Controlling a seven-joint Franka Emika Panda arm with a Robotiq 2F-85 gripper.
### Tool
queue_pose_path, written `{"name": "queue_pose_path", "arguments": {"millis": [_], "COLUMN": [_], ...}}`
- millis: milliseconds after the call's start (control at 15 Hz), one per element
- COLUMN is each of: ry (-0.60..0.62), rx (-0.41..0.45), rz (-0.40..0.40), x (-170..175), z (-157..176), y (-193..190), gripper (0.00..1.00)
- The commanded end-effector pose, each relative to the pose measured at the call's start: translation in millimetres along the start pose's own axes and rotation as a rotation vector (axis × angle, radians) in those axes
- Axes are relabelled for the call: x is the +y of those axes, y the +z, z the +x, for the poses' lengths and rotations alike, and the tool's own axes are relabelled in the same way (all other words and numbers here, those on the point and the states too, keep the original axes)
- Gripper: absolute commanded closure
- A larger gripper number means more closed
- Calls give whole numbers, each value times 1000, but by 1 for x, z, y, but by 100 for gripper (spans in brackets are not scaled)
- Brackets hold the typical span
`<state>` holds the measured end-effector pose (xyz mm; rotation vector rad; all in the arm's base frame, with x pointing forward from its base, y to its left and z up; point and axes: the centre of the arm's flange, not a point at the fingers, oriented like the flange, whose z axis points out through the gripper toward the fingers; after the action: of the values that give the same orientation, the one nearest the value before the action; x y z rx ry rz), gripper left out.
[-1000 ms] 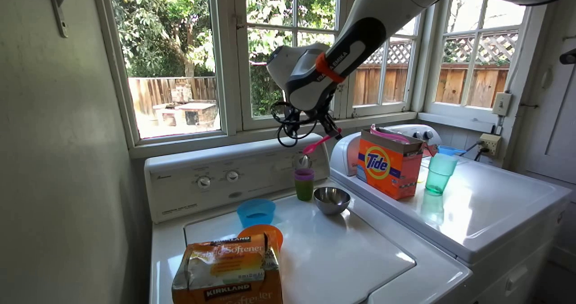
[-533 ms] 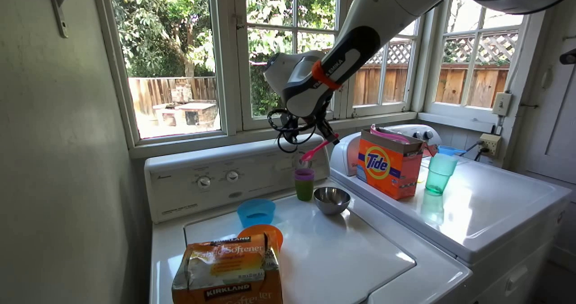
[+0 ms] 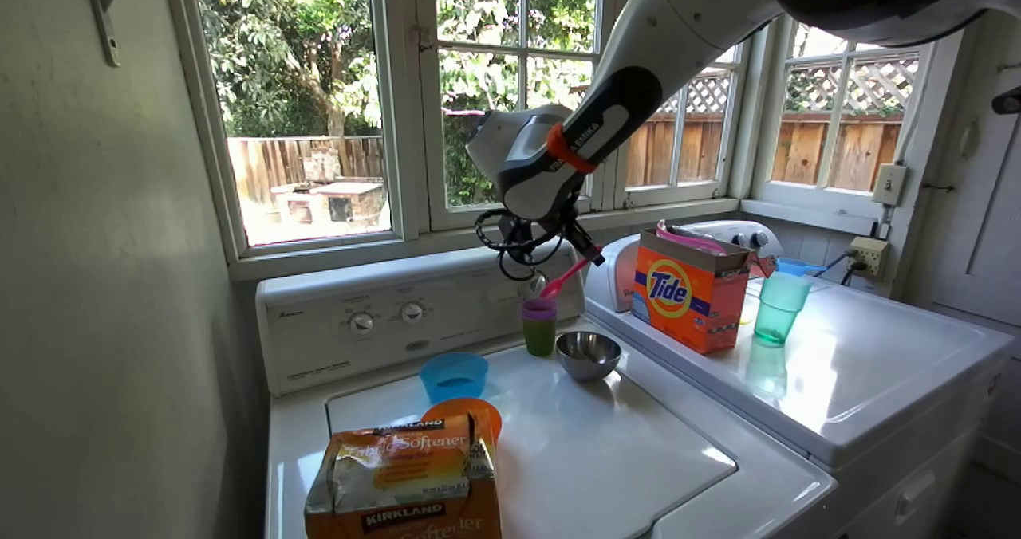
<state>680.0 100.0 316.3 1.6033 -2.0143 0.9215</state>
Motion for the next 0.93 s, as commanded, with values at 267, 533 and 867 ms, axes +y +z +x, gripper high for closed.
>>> {"name": "queue_pose_path", "arguments": {"millis": [267, 533, 867], "ry": [-57, -65, -71], "rx": [21, 43, 107], "rz": [-11, 9, 8], "x": [-8, -14, -22], "z": [-19, -31, -37], "y": [3, -3, -4], "gripper": [94, 94, 94]}}
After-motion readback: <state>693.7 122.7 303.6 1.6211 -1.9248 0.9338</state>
